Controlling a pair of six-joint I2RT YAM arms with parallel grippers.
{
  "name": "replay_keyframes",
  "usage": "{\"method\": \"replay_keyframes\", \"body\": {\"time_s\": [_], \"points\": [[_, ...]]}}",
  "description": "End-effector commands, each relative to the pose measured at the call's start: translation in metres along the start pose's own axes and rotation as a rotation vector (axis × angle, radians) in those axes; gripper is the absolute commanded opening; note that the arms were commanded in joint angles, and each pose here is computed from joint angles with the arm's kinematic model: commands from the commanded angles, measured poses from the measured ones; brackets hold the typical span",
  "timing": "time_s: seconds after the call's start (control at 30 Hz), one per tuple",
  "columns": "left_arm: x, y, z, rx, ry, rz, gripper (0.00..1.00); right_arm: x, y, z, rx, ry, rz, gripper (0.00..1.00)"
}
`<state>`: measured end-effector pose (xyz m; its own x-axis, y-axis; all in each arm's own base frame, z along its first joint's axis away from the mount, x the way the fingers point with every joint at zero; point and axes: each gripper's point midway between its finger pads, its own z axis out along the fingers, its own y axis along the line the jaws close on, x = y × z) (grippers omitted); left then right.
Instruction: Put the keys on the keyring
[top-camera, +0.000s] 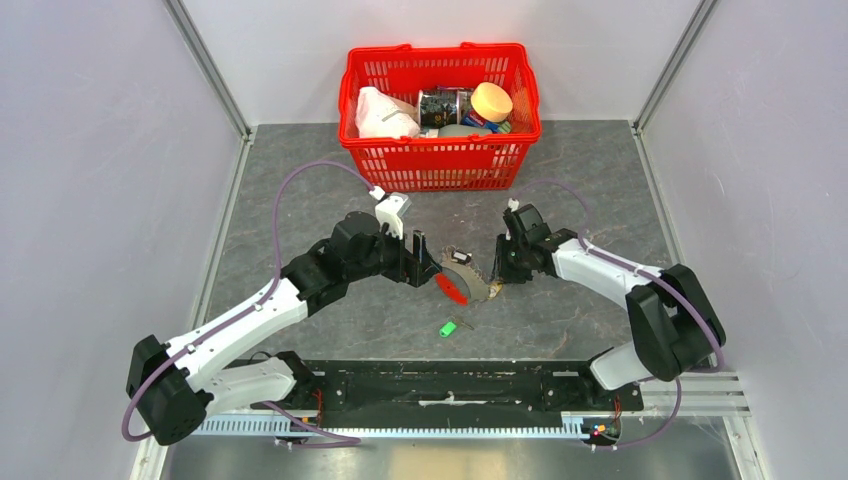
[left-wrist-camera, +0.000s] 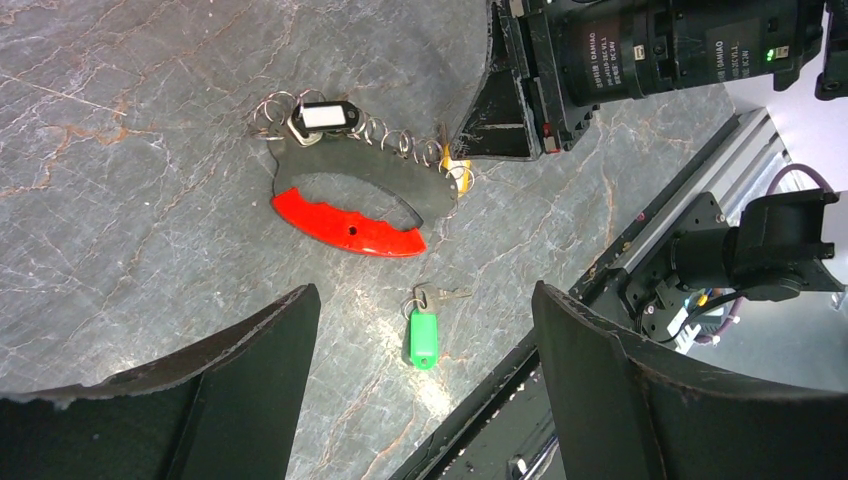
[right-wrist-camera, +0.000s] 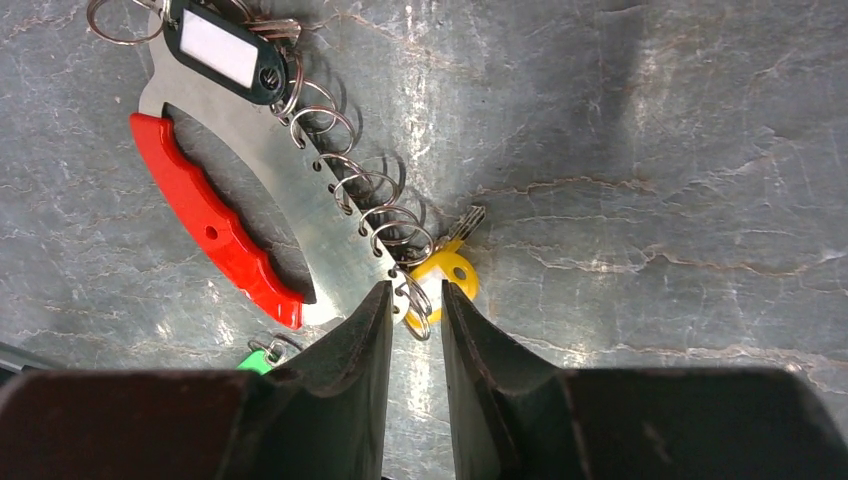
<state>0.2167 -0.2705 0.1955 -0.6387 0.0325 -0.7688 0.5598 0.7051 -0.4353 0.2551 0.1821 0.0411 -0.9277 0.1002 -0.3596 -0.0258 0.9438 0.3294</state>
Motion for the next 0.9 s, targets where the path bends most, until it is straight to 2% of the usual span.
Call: {"method": "replay_keyframes", "body": {"time_s": [0.0,0.63,0.87], "points": [[-0.009,-0.010,0.002,0.039,-0.029,-0.009,0.84,-0.014,0.012,0.002,-0.048,-0.033,0.003,0.31],[-0.007,-0.011,0.006,0.049,-0.018,-0.012,0.84,0.006,0.005,0.008,-0.056,0.009,0.023,0.27],[-0.007,-0.011,0.005,0.051,-0.020,-0.014,0.84,0.004,0.008,0.005,-0.066,-0.001,0.025,0.17]]}}
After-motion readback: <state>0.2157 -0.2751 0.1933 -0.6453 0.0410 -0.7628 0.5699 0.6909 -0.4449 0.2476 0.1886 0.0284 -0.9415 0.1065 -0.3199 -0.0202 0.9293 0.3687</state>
